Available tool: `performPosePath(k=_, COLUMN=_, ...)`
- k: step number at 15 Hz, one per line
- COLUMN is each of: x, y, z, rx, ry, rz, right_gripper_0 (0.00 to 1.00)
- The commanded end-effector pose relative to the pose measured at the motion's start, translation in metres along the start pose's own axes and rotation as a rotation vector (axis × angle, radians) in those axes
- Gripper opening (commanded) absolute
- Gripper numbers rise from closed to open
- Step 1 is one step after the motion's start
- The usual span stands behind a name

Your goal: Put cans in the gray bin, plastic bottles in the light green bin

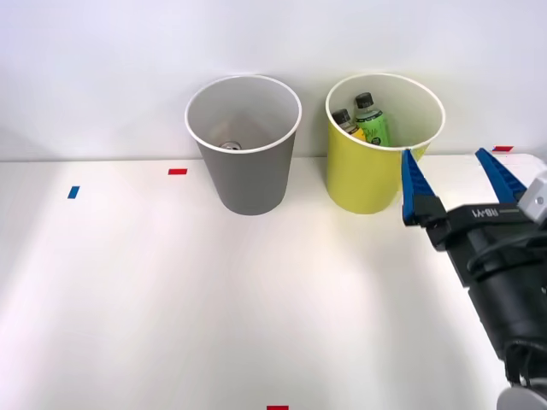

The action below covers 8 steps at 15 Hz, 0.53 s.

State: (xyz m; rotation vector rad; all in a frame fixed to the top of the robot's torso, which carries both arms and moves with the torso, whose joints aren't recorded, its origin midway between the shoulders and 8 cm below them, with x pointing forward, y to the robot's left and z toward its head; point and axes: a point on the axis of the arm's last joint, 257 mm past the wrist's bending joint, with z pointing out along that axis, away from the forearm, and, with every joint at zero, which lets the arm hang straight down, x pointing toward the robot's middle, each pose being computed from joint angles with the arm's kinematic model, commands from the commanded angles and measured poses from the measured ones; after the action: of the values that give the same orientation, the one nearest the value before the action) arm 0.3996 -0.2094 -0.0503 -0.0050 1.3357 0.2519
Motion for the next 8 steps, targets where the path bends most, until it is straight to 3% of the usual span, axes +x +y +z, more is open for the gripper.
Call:
performPosePath(k=1, x=0.029, y=-0.009, z=-0.026, rx=0.043, ry=0.073, rz=-0.001, right_gripper_0=1.0)
performPosePath(k=8, x=0.094, y=-0.048, z=-0.08, rx=0.148, ry=0.262, rz=-0.031, right_gripper_0=1.0)
